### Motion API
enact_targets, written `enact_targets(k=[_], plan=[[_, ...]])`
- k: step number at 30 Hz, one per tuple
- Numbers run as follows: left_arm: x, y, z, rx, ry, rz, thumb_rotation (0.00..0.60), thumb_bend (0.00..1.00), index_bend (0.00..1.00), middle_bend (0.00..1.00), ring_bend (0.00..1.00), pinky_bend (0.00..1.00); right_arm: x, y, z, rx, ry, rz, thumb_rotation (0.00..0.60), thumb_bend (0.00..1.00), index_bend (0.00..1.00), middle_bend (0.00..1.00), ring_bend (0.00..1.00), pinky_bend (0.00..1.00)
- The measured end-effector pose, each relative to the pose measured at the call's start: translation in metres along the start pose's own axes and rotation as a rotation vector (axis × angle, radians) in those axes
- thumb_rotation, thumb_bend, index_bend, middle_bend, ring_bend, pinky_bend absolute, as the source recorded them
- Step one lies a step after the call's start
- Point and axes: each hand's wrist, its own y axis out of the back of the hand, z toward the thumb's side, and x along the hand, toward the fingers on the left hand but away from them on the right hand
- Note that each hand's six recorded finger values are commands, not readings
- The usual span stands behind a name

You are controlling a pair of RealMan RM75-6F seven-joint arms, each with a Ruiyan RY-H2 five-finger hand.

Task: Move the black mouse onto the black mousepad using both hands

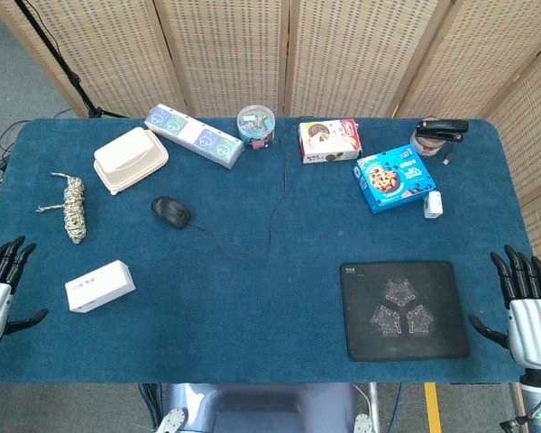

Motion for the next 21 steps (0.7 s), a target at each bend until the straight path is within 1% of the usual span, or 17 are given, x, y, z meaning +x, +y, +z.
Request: enact_targets(k=[9, 13, 17, 21], plan=[[0.001, -0.002, 0.000, 0.003, 0.000, -0.009, 0.600, 0.00, 0.00, 0.00, 0.00, 0.00, 0.000, 0.000, 0.000, 0.001, -0.002, 0.001, 0.600, 0.00, 0.00, 0.00, 0.00, 0.00], [0.006, -0.002, 0.000, 0.004, -0.013, -0.016, 0.600, 0.00, 0.00, 0.00, 0.00, 0.00, 0.000, -0.001, -0.001, 0.002, -0.005, 0.005, 0.600, 0.00, 0.00, 0.00, 0.00, 0.00], [0.018, -0.004, 0.004, 0.002, -0.047, -0.035, 0.600, 0.00, 0.00, 0.00, 0.00, 0.00, -0.001, 0.000, -0.002, 0.004, -0.010, 0.001, 0.600, 0.00, 0.00, 0.00, 0.00, 0.00], [0.041, -0.008, 0.014, 0.012, -0.113, -0.071, 0.600, 0.00, 0.00, 0.00, 0.00, 0.00, -0.002, 0.001, -0.004, 0.006, -0.019, -0.002, 0.600, 0.00, 0.00, 0.00, 0.00, 0.00]])
